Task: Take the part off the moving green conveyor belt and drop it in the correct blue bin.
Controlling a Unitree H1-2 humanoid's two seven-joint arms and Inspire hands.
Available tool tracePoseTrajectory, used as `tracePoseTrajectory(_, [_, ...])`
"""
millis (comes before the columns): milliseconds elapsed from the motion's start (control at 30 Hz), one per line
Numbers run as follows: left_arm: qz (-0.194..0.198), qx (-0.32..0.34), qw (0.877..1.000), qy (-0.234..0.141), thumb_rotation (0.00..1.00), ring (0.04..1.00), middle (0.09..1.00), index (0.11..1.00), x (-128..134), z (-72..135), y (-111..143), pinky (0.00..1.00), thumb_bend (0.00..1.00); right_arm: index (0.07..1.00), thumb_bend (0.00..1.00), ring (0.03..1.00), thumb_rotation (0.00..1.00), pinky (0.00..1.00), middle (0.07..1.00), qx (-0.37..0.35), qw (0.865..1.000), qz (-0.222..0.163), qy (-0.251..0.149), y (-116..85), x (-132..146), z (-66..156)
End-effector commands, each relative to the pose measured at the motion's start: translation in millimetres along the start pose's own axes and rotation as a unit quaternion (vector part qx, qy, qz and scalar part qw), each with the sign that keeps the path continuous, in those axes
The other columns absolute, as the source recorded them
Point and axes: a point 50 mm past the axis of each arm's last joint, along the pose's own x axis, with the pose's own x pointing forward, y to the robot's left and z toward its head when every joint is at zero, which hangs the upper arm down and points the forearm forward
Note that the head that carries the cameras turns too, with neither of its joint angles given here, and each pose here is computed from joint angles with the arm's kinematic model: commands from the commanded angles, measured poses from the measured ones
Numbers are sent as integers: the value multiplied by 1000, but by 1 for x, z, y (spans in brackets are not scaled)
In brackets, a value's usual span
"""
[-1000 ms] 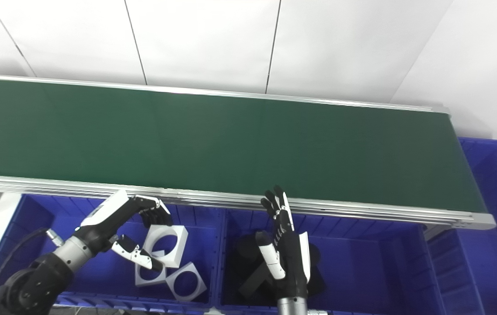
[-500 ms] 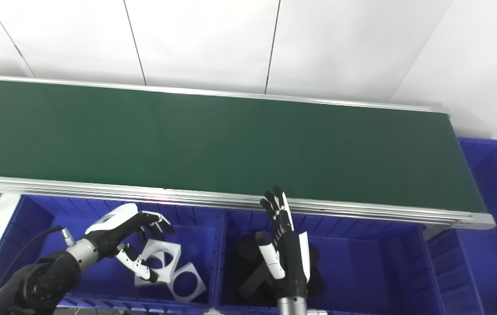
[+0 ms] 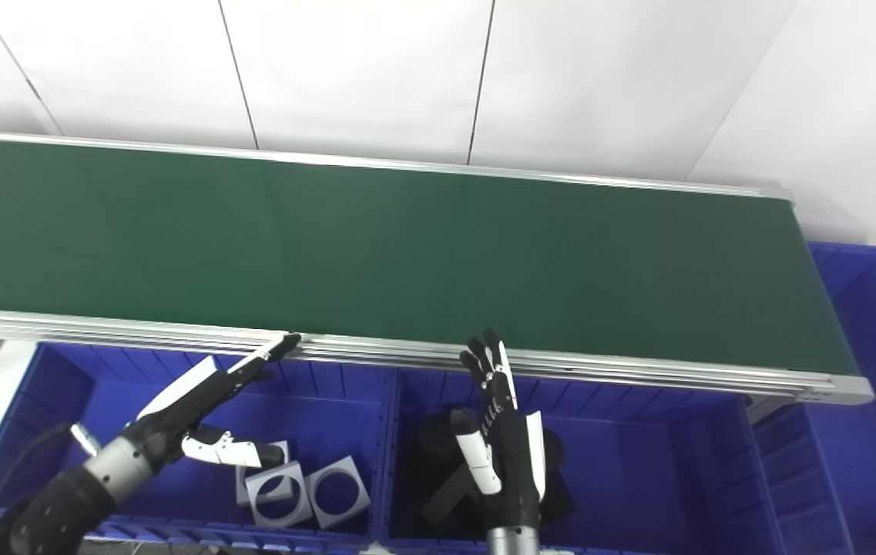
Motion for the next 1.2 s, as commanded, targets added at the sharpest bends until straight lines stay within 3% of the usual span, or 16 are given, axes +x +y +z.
tracePoseTrajectory(0, [43, -29, 997, -59, 788, 990, 1000, 1000, 1, 10, -5, 954, 875, 979, 788, 908, 838, 936, 932, 13, 999, 4, -42, 2, 2, 13])
tracePoseTrajectory(167, [86, -96, 986, -103, 879, 979, 1000, 1000, 1, 4, -28, 952, 847, 986, 750, 924, 818, 948, 945, 17, 999, 7, -45, -1, -3, 16])
tracePoseTrajectory(400, [146, -154, 970, -114, 953, 998, 1000, 1000, -5, 2, -43, 998, 878, 984, 749, 937, 820, 999, 942, 0, 999, -2, -49, -9, -10, 22])
tracePoseTrajectory(1167, [172, -122, 974, -86, 985, 1000, 1000, 1000, -2, -6, -48, 1000, 884, 988, 740, 953, 790, 1000, 961, 19, 999, 1, -41, -12, -6, 15])
